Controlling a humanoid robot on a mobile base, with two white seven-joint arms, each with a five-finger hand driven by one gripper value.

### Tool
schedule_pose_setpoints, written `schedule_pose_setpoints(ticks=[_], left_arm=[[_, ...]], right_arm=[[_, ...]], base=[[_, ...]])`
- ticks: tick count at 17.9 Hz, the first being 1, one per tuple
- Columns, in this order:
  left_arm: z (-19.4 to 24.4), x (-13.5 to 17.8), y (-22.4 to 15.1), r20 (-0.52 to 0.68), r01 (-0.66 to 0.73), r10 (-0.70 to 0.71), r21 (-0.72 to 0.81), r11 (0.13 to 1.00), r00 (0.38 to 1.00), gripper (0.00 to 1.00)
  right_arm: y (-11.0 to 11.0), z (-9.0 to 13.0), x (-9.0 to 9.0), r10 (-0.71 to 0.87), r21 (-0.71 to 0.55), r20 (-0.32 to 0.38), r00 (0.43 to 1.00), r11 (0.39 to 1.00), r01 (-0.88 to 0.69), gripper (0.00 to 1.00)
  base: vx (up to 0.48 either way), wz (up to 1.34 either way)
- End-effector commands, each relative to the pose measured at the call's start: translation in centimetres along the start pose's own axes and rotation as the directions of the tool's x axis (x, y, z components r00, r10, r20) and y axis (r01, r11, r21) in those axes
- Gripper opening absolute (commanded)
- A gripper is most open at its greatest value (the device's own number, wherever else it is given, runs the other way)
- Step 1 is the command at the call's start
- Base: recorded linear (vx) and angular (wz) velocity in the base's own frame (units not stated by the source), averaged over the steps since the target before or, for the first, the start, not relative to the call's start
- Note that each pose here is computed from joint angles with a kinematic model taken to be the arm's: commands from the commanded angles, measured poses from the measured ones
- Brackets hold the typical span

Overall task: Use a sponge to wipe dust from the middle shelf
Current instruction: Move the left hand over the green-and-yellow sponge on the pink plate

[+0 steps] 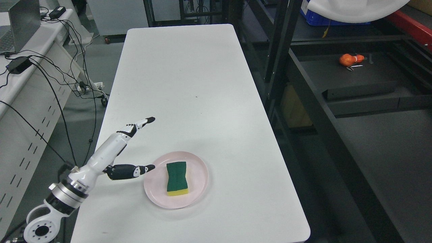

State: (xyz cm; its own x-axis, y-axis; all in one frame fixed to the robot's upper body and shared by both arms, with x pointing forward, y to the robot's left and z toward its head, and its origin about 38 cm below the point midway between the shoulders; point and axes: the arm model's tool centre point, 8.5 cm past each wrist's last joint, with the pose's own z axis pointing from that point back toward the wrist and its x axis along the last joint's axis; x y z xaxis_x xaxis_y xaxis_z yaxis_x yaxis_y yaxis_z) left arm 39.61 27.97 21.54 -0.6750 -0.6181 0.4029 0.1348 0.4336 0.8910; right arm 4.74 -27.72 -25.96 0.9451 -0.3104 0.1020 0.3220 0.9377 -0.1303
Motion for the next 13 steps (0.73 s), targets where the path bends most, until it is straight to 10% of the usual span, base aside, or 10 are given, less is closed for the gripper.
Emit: schedule_pose_setpoints(ticks=[1,13], left_arm=[[-0.6,-3.6,0.8,-0.046,0.293,-0.325,-0.328,0.898,0.944,0.98],[-5.9,-1.9,7.6,0.097,0.54,-0.561,-0.447,0.713,0.822,0.94]], right_arm=[[-1.0,-0.1,0.3,0.003,-0.013,-0.048,0.999,1.0,-0.003,1.0],[-1.0,-0.1,0.2,0.003,-0.014,-0.05,0.999,1.0,-0.004,1.0]], base=[[0.0,0.0],[0.0,0.0]])
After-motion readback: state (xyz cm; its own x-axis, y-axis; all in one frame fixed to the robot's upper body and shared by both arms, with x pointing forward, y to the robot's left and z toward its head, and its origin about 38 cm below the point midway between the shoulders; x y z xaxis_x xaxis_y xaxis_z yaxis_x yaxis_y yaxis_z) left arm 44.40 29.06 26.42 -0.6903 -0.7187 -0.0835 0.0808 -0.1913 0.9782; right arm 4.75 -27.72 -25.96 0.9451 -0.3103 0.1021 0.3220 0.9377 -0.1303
